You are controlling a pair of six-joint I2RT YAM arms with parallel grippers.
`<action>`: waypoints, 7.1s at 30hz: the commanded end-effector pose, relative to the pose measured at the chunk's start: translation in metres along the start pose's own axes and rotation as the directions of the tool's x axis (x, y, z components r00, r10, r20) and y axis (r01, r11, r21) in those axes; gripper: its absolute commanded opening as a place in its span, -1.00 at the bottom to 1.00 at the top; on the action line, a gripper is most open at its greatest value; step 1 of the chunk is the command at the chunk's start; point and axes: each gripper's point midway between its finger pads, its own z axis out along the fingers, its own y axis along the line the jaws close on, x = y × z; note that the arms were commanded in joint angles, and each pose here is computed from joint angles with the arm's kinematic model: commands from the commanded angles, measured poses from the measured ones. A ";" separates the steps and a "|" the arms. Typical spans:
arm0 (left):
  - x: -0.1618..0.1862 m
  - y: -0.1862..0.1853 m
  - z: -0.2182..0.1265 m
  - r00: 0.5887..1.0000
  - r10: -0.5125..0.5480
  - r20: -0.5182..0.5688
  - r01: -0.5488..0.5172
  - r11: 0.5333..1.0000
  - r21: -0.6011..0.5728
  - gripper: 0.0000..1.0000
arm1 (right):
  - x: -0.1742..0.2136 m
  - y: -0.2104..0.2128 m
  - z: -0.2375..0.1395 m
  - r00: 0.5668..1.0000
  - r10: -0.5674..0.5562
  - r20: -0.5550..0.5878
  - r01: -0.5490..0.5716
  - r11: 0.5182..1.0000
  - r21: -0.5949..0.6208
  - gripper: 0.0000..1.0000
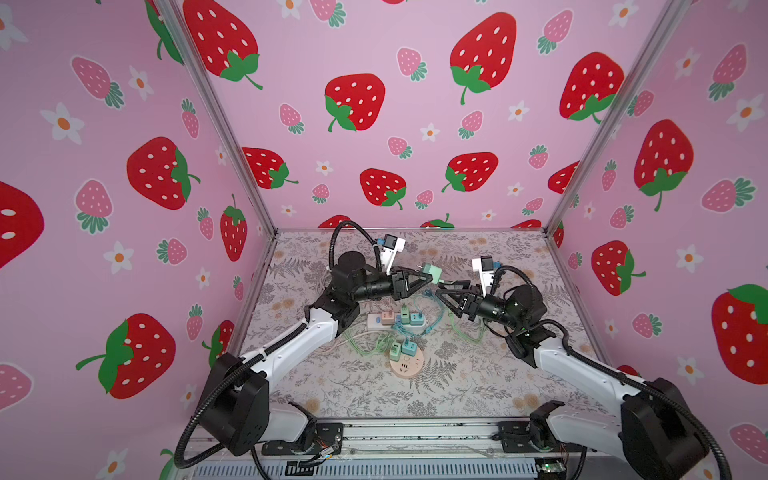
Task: Insert the plug
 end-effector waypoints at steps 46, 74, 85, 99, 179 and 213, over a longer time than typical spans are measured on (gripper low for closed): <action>0.029 -0.021 -0.028 0.995 0.079 -0.065 -0.083 0.995 -0.062 0.22 | -0.041 0.017 -0.003 0.947 -0.269 -0.176 0.297 0.942 0.157 -0.66; 0.177 0.084 -0.146 0.917 -0.355 -0.182 0.117 0.676 -0.728 0.00 | 0.153 0.015 -0.009 0.450 -0.135 -0.883 0.408 0.910 0.069 -0.72; 0.209 0.101 -0.141 0.866 -0.471 -0.168 0.205 0.641 -0.740 -0.16 | 0.187 0.000 0.005 0.313 -0.131 -0.941 0.437 0.899 0.020 -0.73; 0.245 0.108 -0.122 0.858 -0.498 -0.126 0.249 0.618 -0.746 -0.26 | 0.212 -0.016 0.013 0.264 -0.114 -0.958 0.454 0.891 0.019 -0.77; 0.288 0.142 -0.121 0.800 -0.592 0.100 0.425 0.441 -0.790 -0.59 | 0.287 -0.071 -0.003 -0.075 -0.046 -0.996 0.595 0.799 -0.082 -0.83; 0.248 0.093 -0.131 0.875 -0.482 0.048 0.360 0.581 -0.730 -0.57 | 0.349 -0.099 -0.063 -0.104 0.137 -0.985 0.592 0.804 0.049 -0.92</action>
